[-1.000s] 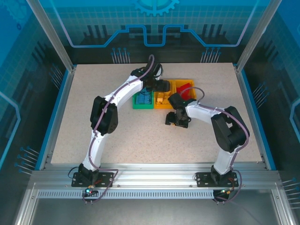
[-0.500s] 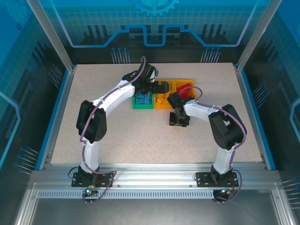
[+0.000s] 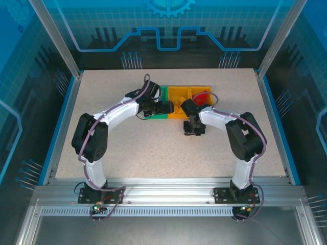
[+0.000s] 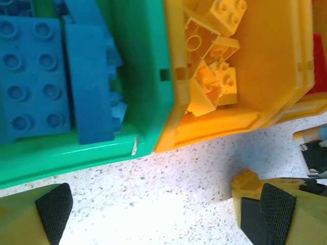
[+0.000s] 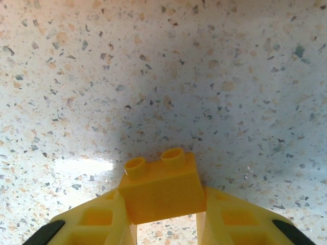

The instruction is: Sort the legos into containers by color

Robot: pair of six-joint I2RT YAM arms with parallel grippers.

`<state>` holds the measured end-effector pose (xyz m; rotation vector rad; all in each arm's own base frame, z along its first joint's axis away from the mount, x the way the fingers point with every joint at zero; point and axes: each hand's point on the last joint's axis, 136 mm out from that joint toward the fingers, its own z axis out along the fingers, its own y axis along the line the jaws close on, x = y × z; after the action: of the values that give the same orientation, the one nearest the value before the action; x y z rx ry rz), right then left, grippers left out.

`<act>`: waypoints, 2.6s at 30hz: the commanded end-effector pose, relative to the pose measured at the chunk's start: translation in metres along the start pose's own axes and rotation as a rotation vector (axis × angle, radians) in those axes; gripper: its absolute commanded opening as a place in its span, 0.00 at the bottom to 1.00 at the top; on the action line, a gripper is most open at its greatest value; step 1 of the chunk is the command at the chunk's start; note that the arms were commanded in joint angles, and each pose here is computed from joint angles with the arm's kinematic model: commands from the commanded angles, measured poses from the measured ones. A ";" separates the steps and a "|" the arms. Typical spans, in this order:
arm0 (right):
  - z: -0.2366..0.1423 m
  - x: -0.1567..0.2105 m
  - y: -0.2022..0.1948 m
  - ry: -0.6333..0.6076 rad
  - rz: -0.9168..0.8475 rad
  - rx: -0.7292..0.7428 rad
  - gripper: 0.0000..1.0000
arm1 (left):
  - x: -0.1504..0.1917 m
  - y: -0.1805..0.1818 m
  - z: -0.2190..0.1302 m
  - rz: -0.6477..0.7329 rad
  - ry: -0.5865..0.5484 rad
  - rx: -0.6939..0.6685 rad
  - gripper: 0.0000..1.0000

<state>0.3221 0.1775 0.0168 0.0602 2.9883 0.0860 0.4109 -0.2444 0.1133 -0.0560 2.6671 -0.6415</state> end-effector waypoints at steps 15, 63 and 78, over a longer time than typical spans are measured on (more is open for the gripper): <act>-0.085 -0.095 0.055 -0.199 0.028 -0.235 0.24 | 0.040 0.053 -0.024 -0.099 -0.029 -0.121 0.99; -0.122 -0.056 -0.183 -1.064 0.034 0.203 1.00 | 0.036 0.187 -0.153 0.049 -0.642 -0.602 0.99; -0.083 -0.097 -0.162 -0.999 -0.076 0.146 1.00 | -0.005 0.231 -0.126 0.127 -0.816 -0.500 0.99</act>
<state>0.3888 0.0069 0.0853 0.0019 2.0579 -0.1571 0.3527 0.0262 0.0938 -0.2932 2.0538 0.1984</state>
